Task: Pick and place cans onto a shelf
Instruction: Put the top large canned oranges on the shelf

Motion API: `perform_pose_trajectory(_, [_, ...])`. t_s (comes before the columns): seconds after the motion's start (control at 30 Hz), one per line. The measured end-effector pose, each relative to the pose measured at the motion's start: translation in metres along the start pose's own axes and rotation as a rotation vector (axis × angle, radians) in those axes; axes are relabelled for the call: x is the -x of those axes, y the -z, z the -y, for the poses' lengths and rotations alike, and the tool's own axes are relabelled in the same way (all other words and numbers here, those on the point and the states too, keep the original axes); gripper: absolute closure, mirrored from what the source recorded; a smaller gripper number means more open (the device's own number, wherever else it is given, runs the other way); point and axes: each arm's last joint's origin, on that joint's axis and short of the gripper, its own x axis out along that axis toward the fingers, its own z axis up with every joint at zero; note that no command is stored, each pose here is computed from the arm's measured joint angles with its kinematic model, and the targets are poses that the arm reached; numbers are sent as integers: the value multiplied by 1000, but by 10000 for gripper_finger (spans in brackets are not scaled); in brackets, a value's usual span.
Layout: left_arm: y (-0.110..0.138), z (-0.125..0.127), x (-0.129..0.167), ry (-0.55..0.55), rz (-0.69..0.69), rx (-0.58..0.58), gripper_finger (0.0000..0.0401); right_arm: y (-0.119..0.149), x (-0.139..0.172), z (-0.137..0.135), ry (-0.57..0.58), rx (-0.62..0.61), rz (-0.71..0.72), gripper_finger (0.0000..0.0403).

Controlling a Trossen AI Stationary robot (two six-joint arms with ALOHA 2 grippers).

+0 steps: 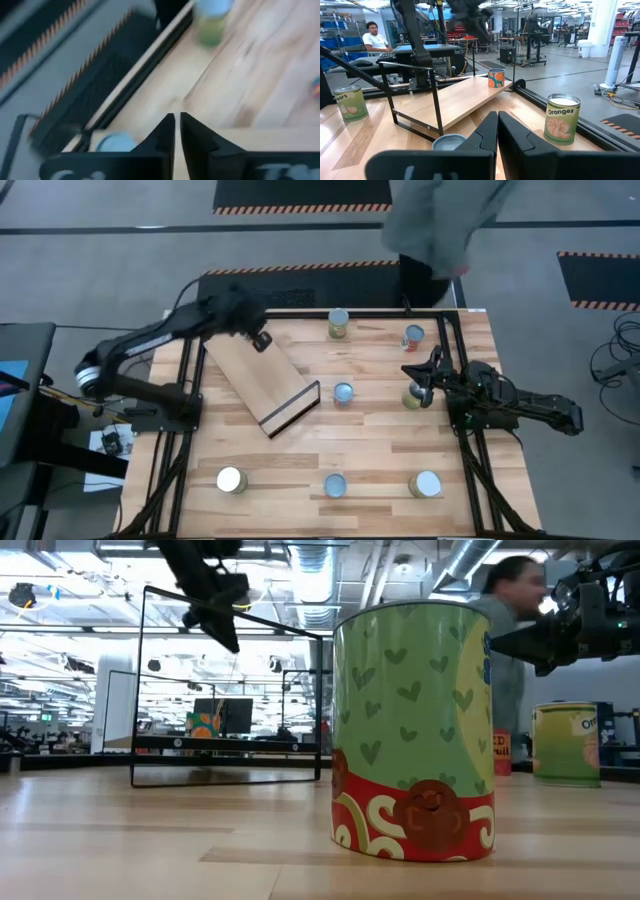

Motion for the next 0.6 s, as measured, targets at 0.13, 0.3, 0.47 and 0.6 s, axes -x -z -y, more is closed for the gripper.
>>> perform_pose_trajectory(0.13, [30,20,16,77,257,-9,399,0,0,0,0,0,0,365])
perform_pose_trajectory(0.3, [74,35,22,174,505,21,391,0,0,0,0,0,0,365])
perform_pose_trajectory(0.47, [120,44,9,227,668,7,390,0,0,0,0,0,0,365])
perform_pose_trajectory(0.6, [146,45,-3,236,758,17,390,0,0,0,0,0,0,365])
